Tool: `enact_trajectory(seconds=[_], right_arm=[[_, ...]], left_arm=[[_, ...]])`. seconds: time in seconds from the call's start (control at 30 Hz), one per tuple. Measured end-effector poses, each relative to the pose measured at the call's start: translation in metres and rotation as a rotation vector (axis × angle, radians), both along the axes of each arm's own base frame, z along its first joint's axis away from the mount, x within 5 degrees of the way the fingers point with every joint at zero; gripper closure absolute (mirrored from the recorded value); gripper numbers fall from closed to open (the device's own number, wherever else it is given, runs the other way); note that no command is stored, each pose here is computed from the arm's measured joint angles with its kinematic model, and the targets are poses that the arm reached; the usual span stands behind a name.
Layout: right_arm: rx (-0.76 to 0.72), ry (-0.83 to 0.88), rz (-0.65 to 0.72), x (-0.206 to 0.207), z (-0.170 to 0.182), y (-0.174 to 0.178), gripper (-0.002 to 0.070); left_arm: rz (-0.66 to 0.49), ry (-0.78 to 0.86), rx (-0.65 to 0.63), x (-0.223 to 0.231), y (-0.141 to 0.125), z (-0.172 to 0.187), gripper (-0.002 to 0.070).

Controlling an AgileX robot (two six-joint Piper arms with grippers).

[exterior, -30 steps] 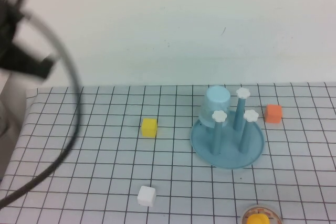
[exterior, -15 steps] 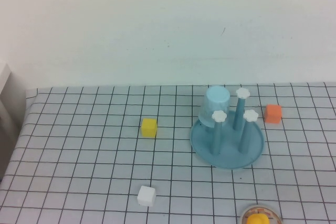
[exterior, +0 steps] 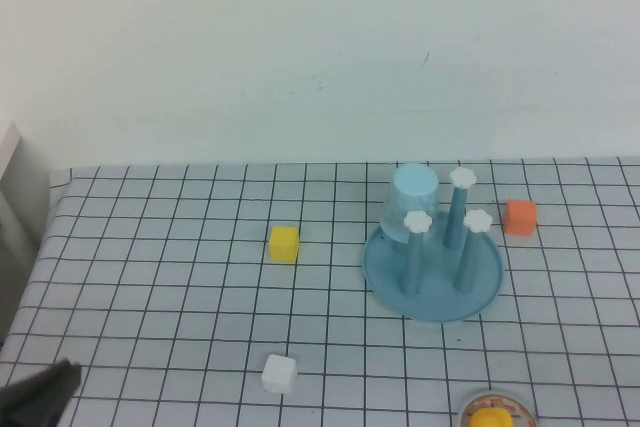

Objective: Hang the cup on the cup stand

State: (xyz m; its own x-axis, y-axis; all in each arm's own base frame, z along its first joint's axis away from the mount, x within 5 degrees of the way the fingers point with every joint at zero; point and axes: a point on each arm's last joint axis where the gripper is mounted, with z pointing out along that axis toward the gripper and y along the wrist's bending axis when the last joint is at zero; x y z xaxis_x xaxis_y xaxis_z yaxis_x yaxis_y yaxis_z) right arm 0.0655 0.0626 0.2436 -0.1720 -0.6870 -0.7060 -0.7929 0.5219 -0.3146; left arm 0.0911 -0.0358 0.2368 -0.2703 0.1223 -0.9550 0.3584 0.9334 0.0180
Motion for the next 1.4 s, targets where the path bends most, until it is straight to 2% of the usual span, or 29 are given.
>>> enact_trajectory(seconds=[0.4, 0.57, 0.7, 0.9, 1.1, 1.17, 1.23, 1.4], right_arm=[[0.004, -0.001, 0.0, 0.0, 0.0, 0.0, 0.0678], [0.003, -0.003, 0.0, 0.0, 0.0, 0.0, 0.0678], [0.003, -0.003, 0.0, 0.0, 0.0, 0.0, 0.0678], [0.003, -0.003, 0.0, 0.0, 0.0, 0.0, 0.0678], [0.003, -0.003, 0.0, 0.0, 0.0, 0.0, 0.0678], [0.003, -0.003, 0.0, 0.0, 0.0, 0.0, 0.0678], [0.003, -0.003, 0.0, 0.0, 0.0, 0.0, 0.0678], [0.001, -0.004, 0.0, 0.0, 0.0, 0.0, 0.0678]], left_arm=[[-0.003, 0.178, 0.088, -0.016, 0.008, -0.072, 0.0675], [0.126, 0.134, -0.007, -0.02, 0.019, -0.068, 0.0675], [0.238, 0.009, -0.067, -0.024, 0.029, -0.058, 0.0675], [0.293, -0.122, -0.097, -0.03, 0.034, -0.049, 0.0675], [0.322, -0.047, -0.252, -0.031, 0.033, -0.053, 0.0675], [0.308, 0.014, -0.242, -0.033, 0.031, -0.058, 0.0675], [0.265, 0.037, -0.171, -0.034, 0.028, -0.061, 0.0675], [0.206, -0.046, 0.002, -0.038, 0.028, -0.06, 0.0675]])
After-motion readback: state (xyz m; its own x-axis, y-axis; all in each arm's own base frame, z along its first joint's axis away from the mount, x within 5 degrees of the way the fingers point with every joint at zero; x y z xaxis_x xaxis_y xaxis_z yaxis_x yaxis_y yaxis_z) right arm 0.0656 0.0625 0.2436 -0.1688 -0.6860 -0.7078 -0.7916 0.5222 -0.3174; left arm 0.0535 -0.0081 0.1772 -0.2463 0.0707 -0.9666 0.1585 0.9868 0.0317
